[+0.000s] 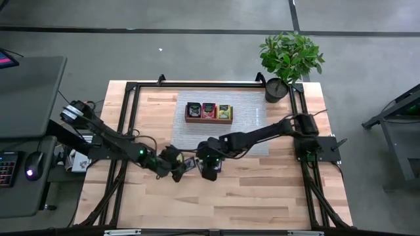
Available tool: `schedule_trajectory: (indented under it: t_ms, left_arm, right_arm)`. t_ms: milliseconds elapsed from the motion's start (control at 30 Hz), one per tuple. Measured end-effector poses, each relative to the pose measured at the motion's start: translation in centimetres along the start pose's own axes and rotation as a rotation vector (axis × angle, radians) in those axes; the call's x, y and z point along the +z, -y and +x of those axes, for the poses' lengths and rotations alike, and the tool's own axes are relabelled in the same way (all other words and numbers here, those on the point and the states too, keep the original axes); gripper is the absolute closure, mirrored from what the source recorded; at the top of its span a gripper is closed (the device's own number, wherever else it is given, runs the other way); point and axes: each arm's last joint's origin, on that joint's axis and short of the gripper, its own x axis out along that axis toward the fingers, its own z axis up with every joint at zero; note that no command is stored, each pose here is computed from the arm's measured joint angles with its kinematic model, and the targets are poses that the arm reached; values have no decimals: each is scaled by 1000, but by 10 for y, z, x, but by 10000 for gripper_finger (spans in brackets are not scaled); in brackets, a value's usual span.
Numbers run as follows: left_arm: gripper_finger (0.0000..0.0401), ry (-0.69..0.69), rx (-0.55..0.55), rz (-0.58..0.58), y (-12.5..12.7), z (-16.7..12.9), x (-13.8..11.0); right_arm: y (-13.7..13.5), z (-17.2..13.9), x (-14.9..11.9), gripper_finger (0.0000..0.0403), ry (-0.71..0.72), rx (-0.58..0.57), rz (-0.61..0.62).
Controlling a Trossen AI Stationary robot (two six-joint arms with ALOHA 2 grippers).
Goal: Pick & Place Tea
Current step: Put the purple tea bag into the left section of the wooden organizer
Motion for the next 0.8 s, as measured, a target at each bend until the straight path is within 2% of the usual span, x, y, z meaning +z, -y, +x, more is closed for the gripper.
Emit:
schedule_trajectory:
  t_ms: [200, 467, 600, 800]
  left_arm:
    - [401, 29, -26, 127, -5, -20, 29]
    - [401, 24, -62, 276, -31, -38, 82]
    - [401, -16, -22, 338, -46, -48, 112]
    - [401, -110, 71, 496, -57, -74, 169]
  right_arm:
    - [-8, -39, 9, 403, 46, 39, 32]
    - [-20, -75, -5, 403, -73, 55, 43]
    - [-24, -81, -13, 403, -125, 25, 45]
    - [-30, -81, -18, 403, -141, 1, 61]
